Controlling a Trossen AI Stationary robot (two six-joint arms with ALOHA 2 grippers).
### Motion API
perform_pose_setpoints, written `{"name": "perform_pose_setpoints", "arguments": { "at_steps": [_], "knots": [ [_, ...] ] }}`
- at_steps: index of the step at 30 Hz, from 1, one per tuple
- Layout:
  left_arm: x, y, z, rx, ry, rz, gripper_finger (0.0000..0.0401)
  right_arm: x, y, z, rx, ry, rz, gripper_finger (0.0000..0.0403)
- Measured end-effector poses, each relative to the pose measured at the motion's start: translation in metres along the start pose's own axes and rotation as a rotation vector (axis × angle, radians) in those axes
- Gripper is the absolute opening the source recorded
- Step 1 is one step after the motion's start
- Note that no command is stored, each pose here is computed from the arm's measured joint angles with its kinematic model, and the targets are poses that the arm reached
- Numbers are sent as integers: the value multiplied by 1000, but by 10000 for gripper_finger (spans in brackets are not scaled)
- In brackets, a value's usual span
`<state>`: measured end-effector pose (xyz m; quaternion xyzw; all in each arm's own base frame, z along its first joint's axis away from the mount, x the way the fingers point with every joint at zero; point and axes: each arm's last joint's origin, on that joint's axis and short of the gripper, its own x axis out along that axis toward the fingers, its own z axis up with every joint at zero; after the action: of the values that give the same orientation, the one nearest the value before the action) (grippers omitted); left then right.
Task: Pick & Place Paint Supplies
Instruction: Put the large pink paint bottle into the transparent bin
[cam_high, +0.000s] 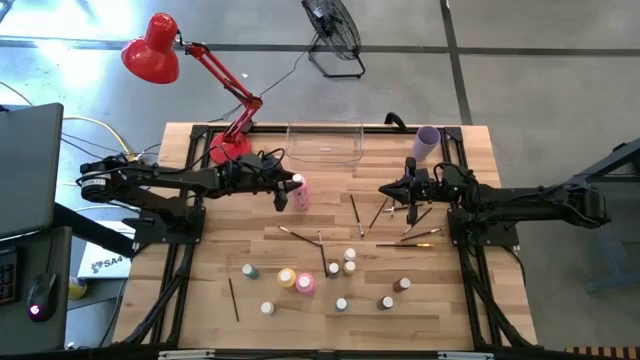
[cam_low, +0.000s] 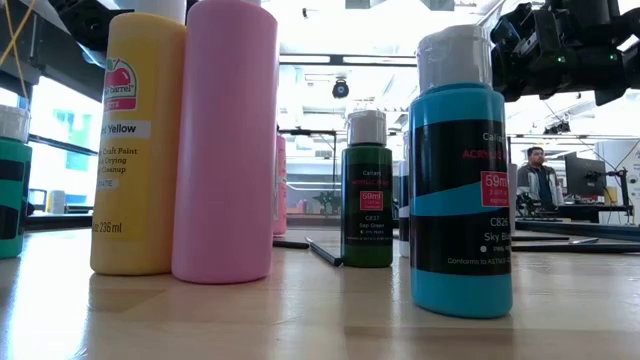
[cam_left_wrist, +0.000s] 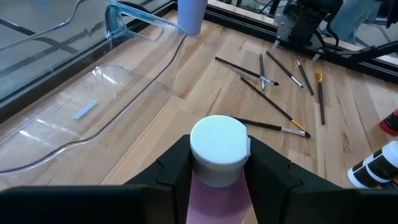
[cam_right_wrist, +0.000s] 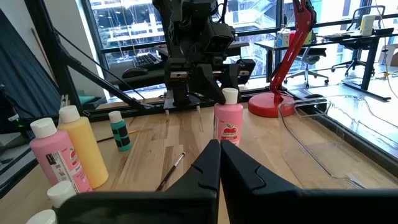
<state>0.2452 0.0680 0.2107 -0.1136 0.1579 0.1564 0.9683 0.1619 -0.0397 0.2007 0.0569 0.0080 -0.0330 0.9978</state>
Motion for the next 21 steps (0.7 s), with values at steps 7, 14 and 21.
{"name": "perform_pose_setpoints", "arguments": {
  "at_steps": [7,14,21],
  "knots": [
    [0,0,1,1,-6,-1,124,0,0,0,0,0,0,2],
    [0,-1,5,0,-49,-9,118,0,0,0,0,0,0,2],
    [0,-4,15,1,-73,-38,117,0,0,0,0,0,0,2]
  ]
}}
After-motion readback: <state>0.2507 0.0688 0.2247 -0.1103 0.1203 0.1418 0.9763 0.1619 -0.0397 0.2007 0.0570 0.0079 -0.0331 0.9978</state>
